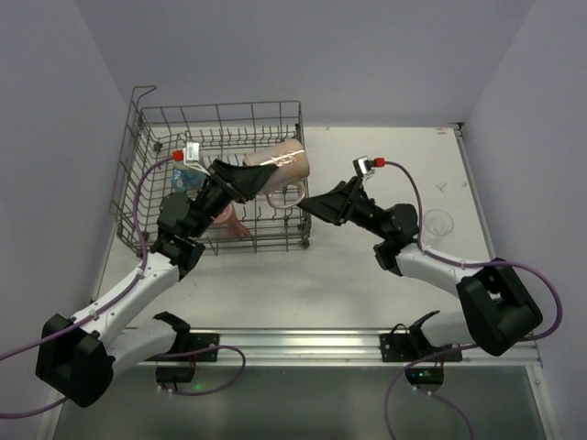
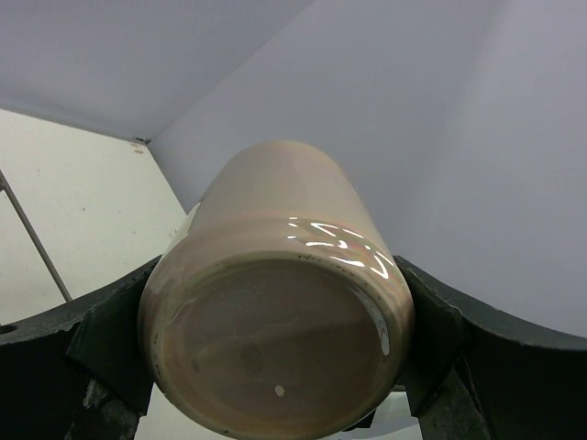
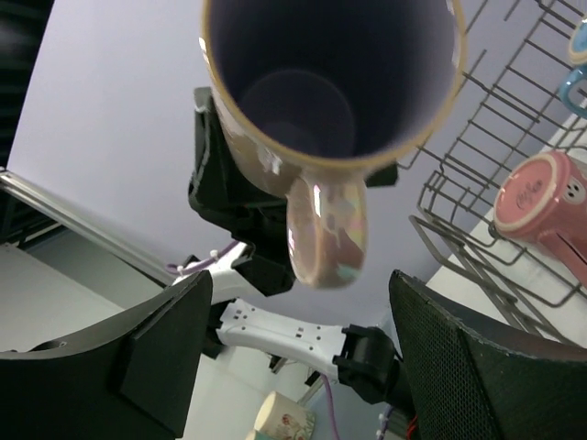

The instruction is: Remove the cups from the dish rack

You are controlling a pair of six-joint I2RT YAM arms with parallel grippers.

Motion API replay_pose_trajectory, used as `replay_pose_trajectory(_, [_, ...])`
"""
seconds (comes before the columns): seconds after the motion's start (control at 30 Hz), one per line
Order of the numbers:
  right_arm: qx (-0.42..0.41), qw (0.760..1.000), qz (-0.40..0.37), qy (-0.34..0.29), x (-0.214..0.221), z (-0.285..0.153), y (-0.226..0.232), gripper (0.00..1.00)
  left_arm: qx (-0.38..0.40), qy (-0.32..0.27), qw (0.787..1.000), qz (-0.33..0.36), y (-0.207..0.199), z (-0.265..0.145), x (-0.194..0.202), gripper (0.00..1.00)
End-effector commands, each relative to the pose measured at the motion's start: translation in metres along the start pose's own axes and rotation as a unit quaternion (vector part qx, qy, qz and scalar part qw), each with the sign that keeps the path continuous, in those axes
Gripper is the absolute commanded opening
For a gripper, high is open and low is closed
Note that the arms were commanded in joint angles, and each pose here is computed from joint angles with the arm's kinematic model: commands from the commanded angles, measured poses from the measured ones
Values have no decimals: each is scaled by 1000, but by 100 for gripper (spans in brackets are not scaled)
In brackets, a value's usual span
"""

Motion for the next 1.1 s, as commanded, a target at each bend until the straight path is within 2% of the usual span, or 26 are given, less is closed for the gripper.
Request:
replay_pose_trajectory(0.0, [-61,997,-44,-11,-14,17,33,79,105,-48,993,-4,-56,-5,-23,0])
replay_pose_trajectory(0.53, [-53,998,-32,28,5,49,16,71,129,-34,991,-27,-58,-6,-15,0])
replay_pose_trajectory(1.07, [-76,996,-36,41,11,65,17,56,131,-32,989,-52,-52,-7,-11,0])
Point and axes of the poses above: each gripper's point midway between its finger pads, its own z axis out along the fingers, its own y axis along the line the jaws close on, x = y × z, the point moved 1 cm from there along -z, back along the fingers, and after that the axes turned 3 degrees about -z, right-handed, at the moved point
